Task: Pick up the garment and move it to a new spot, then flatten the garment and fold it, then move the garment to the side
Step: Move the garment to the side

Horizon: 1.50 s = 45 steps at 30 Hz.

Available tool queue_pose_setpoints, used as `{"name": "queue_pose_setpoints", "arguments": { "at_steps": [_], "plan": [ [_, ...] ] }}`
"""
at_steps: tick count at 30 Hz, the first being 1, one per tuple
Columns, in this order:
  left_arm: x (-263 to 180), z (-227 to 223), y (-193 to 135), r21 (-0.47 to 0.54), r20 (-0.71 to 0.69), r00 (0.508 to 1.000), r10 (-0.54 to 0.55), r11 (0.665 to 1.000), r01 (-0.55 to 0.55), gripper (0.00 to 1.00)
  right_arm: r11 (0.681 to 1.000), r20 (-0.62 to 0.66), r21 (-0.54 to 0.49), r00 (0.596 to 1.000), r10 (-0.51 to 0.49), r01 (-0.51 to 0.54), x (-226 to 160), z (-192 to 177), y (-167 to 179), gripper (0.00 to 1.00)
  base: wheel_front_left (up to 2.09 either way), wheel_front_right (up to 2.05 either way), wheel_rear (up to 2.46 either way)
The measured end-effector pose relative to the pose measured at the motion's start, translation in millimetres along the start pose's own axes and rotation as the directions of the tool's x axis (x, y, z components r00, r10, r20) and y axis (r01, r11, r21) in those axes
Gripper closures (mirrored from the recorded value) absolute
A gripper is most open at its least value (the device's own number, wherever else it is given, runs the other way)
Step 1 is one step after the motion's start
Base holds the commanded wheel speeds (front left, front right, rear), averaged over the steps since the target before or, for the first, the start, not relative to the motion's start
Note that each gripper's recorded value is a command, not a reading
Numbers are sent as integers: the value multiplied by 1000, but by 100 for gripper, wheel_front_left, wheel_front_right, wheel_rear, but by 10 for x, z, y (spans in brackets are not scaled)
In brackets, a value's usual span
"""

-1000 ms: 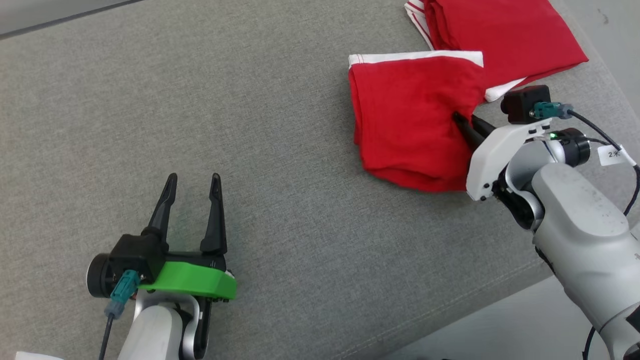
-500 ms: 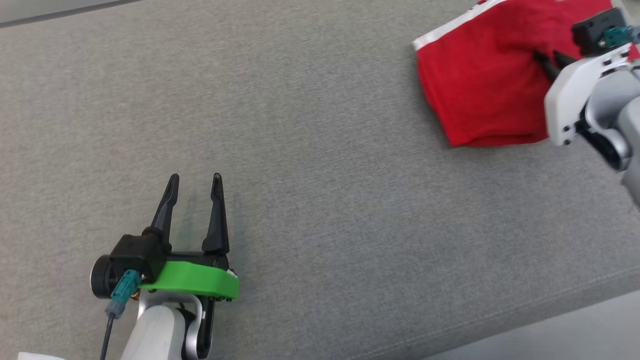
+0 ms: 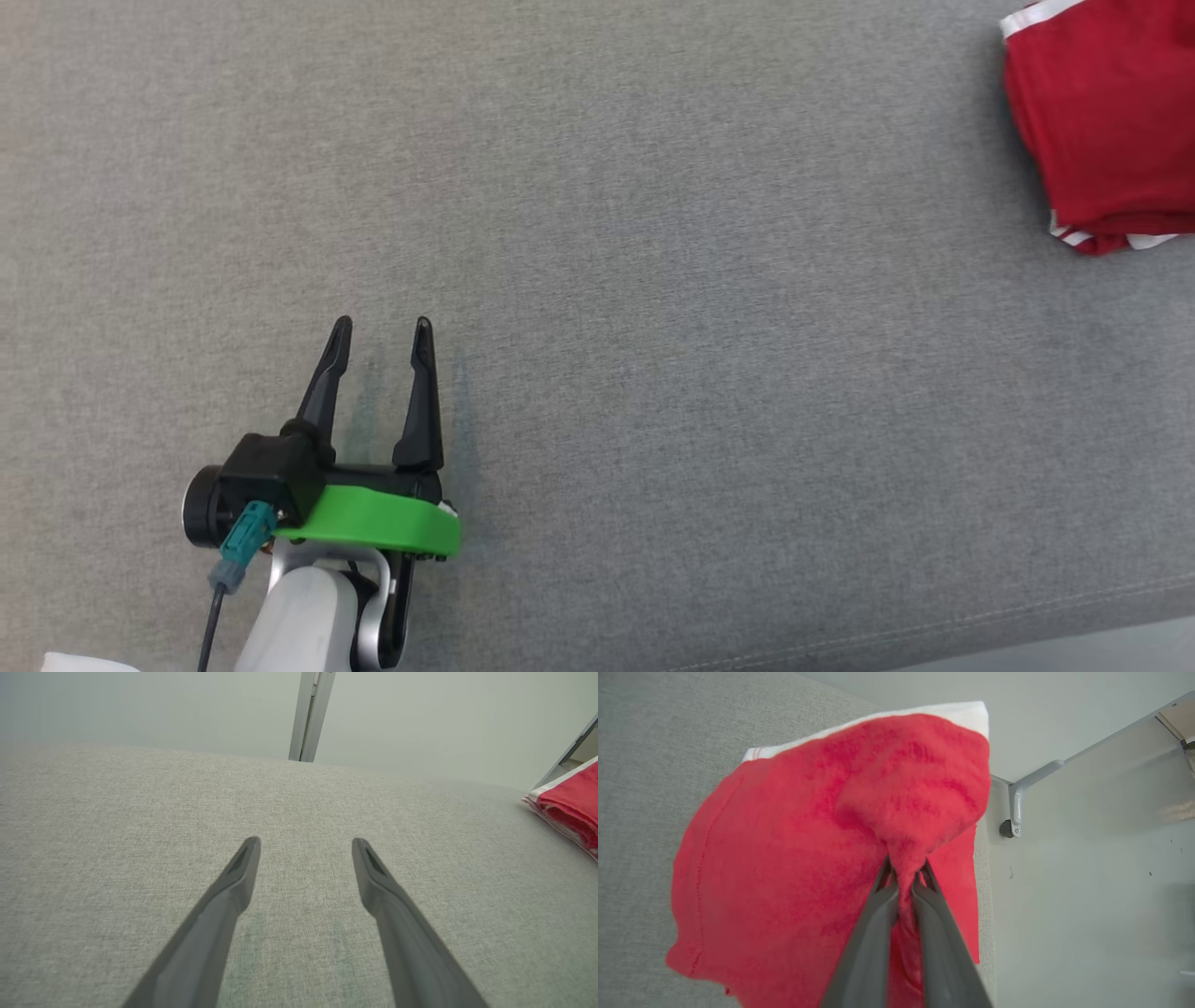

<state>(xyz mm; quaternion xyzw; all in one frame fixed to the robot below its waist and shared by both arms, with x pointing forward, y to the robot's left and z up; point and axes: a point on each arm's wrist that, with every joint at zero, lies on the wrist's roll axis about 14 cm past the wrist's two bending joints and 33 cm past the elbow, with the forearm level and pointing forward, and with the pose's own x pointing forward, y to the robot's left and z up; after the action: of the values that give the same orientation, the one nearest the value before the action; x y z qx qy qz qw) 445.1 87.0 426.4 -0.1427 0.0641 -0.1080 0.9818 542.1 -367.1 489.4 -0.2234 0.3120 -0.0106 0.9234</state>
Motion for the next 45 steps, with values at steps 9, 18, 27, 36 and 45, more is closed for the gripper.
{"name": "queue_pose_setpoints", "arguments": {
  "at_steps": [9, 18, 27, 36, 45],
  "plan": [
    [-36, -77, 99, 12, -20, 1000, 23, 1000, -23, 0, 998, -80, 14, 995, -65, 66, 224, -232, -162, 100, 0, 0, 0],
    [-30, -157, 45, 20, -43, 999, 5, 1000, -4, 0, 991, -44, -6, 991, -130, 130, 263, -315, -248, 0, 0, 0, 0],
    [-9, -120, -106, 18, -35, 999, -38, 999, 38, 0, 994, 180, 15, 978, -106, 105, 169, 188, -52, 0, 0, 0, 0],
    [-11, 255, 30, 12, 59, 998, 23, 1000, -24, 0, 997, 462, 75, 887, -30, -5, -167, 917, 410, 0, 0, 0, 0],
    [-192, 633, 297, -5, 149, 980, 135, 991, -135, 0, 974, 646, 146, 763, 38, -172, -639, 1239, 1049, 0, 0, 0, 0]
  ]
}}
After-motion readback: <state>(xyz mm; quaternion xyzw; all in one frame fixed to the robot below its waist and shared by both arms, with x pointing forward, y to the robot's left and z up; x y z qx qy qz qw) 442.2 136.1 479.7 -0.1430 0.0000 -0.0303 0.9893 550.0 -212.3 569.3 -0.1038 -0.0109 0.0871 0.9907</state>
